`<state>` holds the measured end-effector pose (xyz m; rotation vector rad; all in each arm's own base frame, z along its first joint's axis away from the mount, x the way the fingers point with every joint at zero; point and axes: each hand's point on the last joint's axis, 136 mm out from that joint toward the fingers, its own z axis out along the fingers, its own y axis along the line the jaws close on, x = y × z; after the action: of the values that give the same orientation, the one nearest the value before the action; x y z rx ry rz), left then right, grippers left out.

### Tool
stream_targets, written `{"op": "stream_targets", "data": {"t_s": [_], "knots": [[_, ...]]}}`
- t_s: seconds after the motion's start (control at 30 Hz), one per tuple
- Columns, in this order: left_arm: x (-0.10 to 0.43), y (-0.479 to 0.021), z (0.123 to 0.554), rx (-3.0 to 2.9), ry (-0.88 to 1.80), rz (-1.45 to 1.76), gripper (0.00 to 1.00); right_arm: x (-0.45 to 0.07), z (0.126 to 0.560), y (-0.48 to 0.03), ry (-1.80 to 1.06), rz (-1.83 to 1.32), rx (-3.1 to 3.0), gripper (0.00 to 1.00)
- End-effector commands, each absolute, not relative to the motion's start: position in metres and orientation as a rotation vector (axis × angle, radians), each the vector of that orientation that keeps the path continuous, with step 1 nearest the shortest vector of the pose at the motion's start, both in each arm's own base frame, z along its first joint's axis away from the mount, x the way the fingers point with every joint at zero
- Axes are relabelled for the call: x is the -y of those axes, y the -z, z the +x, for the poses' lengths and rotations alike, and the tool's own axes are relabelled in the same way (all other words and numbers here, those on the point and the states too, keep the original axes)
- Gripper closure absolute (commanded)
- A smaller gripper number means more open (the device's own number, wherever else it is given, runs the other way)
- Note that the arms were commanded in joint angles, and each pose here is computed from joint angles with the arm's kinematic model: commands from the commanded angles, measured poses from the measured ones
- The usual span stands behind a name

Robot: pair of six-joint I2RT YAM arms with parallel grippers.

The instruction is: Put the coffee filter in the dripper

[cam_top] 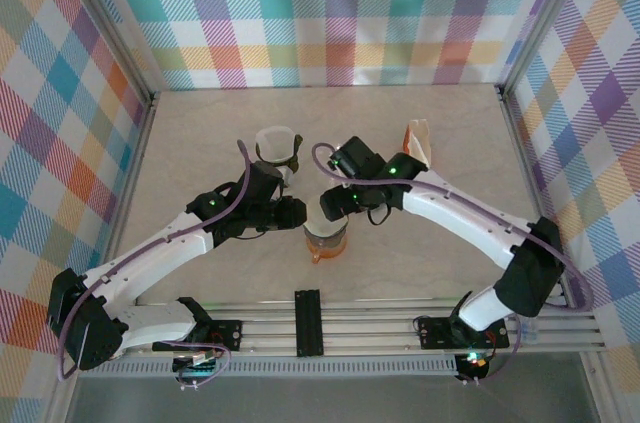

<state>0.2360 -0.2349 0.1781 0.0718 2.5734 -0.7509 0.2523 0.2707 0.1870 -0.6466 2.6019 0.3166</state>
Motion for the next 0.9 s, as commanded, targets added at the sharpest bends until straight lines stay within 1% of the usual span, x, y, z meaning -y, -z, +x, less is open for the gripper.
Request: {"op": "stream_targets", "data": {"t_s": [0.0,0.3,0.53,0.77,0.87], "knots": [[0.228,-0.174,0.234,-2.586,0.745,0.049,0.71,-0.255,0.253,-0.182,-0.27,-0.58,-2.623,0.19],[0.226,-0.174,0.233,-2.584,0.739,0.044,0.71,-0.25,0.259,-0.176,-0.255,-0.521,-2.635,0.21],[0.227,-0.176,0.234,-2.58,0.746,0.045,0.71,-0.256,0.261,-0.2,-0.336,-0.503,-2.559,0.18],[0.23,-0.185,0.237,-2.548,0.768,0.036,0.6,-0.253,0.259,-0.226,-0.411,-0.477,-2.463,0.15],[0.231,-0.192,0.239,-2.528,0.786,0.032,0.54,-0.25,0.257,-0.232,-0.423,-0.459,-2.445,0.15]]}}
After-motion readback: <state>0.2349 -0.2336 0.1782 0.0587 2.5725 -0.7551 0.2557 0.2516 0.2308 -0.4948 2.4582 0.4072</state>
